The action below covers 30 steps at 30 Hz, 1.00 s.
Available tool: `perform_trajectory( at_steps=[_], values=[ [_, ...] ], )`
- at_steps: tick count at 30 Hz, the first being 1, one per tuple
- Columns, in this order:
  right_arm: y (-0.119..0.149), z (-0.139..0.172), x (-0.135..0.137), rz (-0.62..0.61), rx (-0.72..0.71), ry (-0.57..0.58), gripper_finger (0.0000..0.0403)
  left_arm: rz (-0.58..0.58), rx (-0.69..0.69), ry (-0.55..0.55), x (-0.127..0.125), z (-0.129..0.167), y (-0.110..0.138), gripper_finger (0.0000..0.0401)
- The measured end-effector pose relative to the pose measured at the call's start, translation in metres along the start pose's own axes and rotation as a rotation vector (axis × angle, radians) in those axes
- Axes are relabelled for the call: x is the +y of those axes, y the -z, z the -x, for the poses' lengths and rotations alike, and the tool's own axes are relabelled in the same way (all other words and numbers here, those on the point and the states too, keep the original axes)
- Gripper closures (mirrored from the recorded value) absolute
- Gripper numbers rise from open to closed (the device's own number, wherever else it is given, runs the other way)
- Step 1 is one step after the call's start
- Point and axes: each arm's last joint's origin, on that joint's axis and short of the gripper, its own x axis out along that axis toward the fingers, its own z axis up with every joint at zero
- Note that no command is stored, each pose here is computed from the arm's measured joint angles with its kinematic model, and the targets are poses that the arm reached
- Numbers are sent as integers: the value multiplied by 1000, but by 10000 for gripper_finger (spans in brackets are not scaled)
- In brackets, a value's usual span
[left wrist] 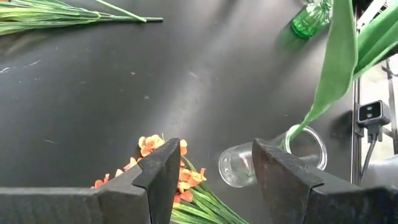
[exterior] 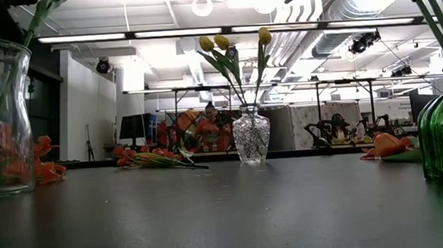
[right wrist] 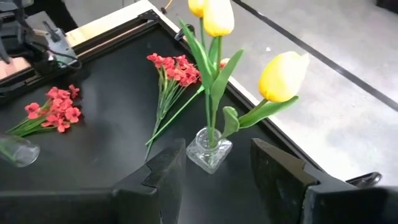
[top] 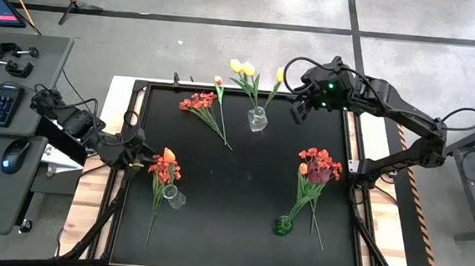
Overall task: Sort flowers into vase by color
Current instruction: Put the top orange tulip into the bottom transparent vase
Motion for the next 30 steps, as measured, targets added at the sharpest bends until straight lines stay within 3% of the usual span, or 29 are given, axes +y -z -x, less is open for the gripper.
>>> perform_trajectory(
  at_steps=[7,13,21,30],
  values=[
    [0,0,0,-30,-1,3,234,40,-41,45,-3,-1,-8,213],
    [6,0,-2,13,56,17,234,65,-55,35,-1,-2,-11,213],
    [20,2,-6,44,202,54,234,148,-67,-43,3,-10,-18,213],
    [30,5,-9,192,316,63,234,270,-26,-177,8,-45,-43,213]
  ],
)
